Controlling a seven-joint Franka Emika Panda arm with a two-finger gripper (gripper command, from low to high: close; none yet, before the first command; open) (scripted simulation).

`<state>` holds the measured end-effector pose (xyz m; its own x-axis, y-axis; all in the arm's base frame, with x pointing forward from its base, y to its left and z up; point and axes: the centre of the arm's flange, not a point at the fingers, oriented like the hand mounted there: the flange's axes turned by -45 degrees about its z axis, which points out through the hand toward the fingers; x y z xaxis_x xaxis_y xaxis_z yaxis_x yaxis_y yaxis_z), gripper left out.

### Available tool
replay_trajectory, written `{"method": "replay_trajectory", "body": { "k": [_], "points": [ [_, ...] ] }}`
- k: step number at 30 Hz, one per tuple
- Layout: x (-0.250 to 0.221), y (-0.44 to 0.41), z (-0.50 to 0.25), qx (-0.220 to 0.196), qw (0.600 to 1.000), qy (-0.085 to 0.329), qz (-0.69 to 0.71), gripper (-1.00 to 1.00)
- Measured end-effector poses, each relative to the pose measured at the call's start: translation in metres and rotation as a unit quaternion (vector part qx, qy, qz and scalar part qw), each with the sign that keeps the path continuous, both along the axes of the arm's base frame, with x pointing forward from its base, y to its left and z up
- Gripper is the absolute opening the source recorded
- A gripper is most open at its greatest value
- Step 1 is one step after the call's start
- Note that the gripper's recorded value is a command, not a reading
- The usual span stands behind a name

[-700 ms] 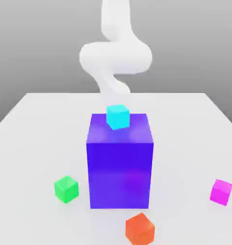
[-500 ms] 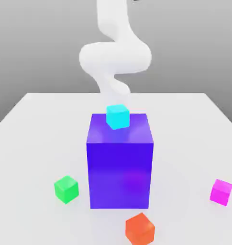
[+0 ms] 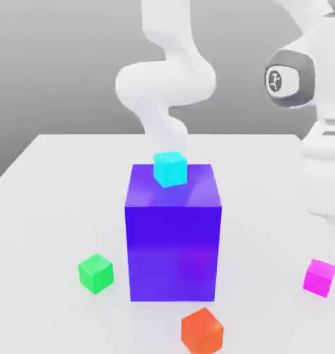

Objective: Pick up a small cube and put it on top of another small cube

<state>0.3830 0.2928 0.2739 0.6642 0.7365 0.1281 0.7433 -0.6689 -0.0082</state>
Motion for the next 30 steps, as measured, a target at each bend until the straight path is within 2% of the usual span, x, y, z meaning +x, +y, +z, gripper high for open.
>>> {"method": "replay_trajectory", "body": {
  "k": [4, 9, 10, 17, 22, 30],
  "points": [
    [-0.036, 0.015, -0.071, -0.044, 0.997, 0.031, 0.055, 0.0],
    [-0.044, 0.018, -0.135, -0.053, 0.996, 0.036, 0.067, 0.0],
    [-0.045, 0.018, -0.143, -0.053, 0.996, 0.036, 0.067, -1.0],
    [-0.045, 0.018, -0.143, -0.053, 0.996, 0.036, 0.068, -1.0],
    [-0.044, 0.018, -0.091, -0.054, 0.996, 0.036, 0.067, -1.0],
    [-0.048, 0.045, -0.109, -0.102, 0.971, 0.068, 0.207, -1.0]
  ]
}}
